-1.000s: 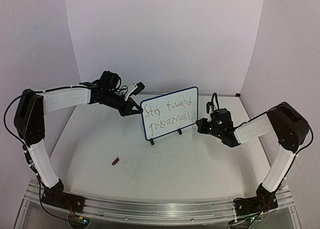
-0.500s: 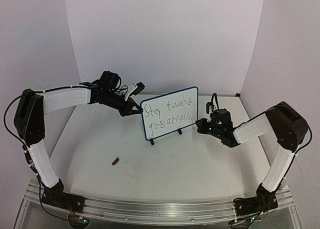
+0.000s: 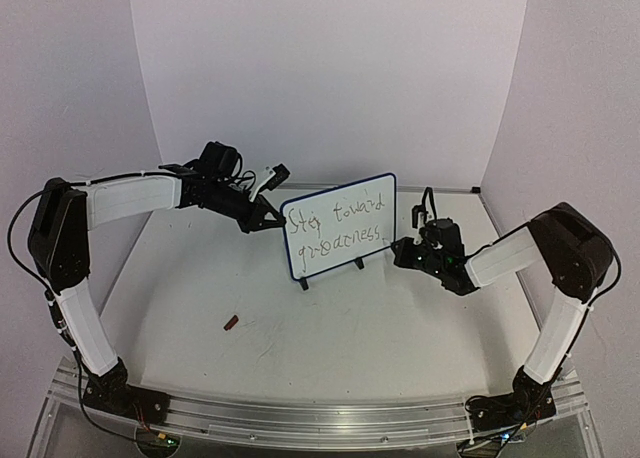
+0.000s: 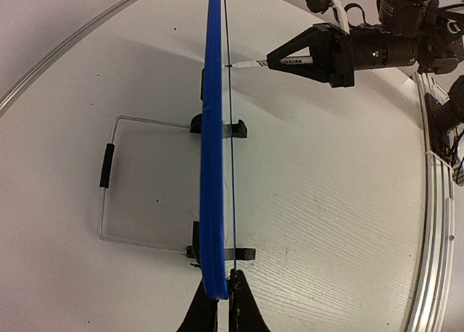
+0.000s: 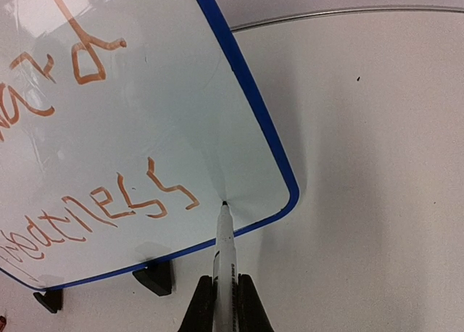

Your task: Write a sentence on the whiteboard

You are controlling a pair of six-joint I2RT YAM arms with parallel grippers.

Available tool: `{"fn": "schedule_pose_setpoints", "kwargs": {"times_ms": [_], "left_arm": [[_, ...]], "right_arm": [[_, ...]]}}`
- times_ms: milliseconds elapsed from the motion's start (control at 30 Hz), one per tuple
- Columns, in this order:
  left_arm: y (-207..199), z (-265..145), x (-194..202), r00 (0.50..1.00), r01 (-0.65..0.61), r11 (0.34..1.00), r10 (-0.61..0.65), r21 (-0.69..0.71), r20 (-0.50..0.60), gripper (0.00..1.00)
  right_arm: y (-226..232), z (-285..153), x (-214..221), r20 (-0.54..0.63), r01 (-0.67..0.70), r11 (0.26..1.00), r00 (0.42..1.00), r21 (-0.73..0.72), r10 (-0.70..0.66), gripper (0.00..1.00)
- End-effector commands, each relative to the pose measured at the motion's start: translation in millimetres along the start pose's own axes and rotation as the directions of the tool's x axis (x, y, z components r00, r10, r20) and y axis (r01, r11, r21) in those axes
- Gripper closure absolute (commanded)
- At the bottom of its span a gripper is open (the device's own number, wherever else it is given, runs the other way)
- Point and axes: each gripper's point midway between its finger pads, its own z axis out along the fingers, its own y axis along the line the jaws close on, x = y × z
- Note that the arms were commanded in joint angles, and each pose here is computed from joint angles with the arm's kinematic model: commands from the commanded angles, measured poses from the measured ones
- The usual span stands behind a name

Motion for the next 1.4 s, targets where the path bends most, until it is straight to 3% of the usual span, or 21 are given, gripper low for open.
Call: {"fn": "schedule_pose_setpoints", "kwargs": {"times_ms": [0, 833, 1133, 1367], "left_arm": [[9.2, 13.6, 47.6, 0.986, 0.028, 0.999, -0.034, -0.04, -0.161, 1.0], [10.5, 13.9, 46.4, 0.987, 0.039, 0.998, -0.046, -0.045, -0.157, 1.0], [25.0, 6.6, 46.2, 0.984, 0.094, 0.993, -0.104, -0.072, -0.145, 1.0], [28.5, -5.1, 48.7, 0.982, 0.107, 0.991, -0.118, -0.083, -0.145, 1.0]], "right_arm": [[6.8, 6.0, -20.8, 0.061, -0.009, 1.0, 0.998, -0.024, 0.011, 1.0], [8.2, 4.4, -23.6, 0.066, -0.016, 0.999, 0.998, -0.037, 0.018, 1.0], [4.7, -56.8, -25.5, 0.056, -0.009, 1.0, 0.998, -0.022, 0.01, 1.0], [4.7, -109.8, -49.4, 0.117, 0.009, 1.0, 0.993, 0.003, -0.009, 1.0]]}}
